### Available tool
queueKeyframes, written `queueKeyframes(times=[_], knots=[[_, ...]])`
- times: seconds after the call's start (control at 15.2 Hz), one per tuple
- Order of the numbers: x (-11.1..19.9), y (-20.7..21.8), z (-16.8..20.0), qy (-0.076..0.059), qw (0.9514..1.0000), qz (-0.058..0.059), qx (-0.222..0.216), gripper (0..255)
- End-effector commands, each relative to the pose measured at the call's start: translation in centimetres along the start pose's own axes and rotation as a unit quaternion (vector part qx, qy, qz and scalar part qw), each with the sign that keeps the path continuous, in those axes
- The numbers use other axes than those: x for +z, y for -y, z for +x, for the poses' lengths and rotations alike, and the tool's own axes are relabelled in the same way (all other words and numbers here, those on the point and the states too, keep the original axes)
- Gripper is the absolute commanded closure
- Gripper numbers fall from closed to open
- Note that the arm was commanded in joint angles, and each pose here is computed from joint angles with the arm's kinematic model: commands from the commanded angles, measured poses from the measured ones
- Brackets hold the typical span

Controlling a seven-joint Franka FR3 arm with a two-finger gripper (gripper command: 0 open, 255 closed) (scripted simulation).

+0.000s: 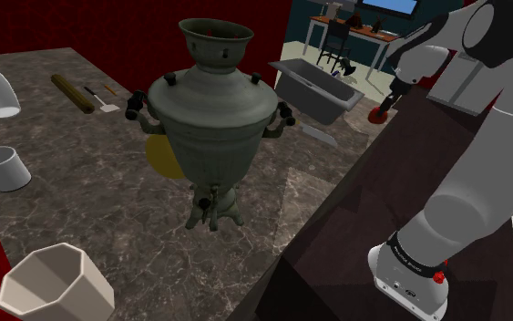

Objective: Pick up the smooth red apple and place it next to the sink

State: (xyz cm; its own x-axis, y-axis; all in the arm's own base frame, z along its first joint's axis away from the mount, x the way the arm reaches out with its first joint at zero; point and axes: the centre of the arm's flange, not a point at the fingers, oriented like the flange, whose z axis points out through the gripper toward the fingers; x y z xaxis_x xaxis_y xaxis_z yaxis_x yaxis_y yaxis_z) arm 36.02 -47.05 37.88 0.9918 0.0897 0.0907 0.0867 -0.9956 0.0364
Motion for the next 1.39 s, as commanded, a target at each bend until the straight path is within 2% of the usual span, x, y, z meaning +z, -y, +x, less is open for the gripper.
queueKeyframes(times=[0.0, 1.32], knots=[[1.2, 0.1, 0.0, 0.000, 1.0000, 0.000, 0.000, 255], [11.3, 0.5, -0.9, 0.000, 1.0000, 0.000, 0.000, 255]])
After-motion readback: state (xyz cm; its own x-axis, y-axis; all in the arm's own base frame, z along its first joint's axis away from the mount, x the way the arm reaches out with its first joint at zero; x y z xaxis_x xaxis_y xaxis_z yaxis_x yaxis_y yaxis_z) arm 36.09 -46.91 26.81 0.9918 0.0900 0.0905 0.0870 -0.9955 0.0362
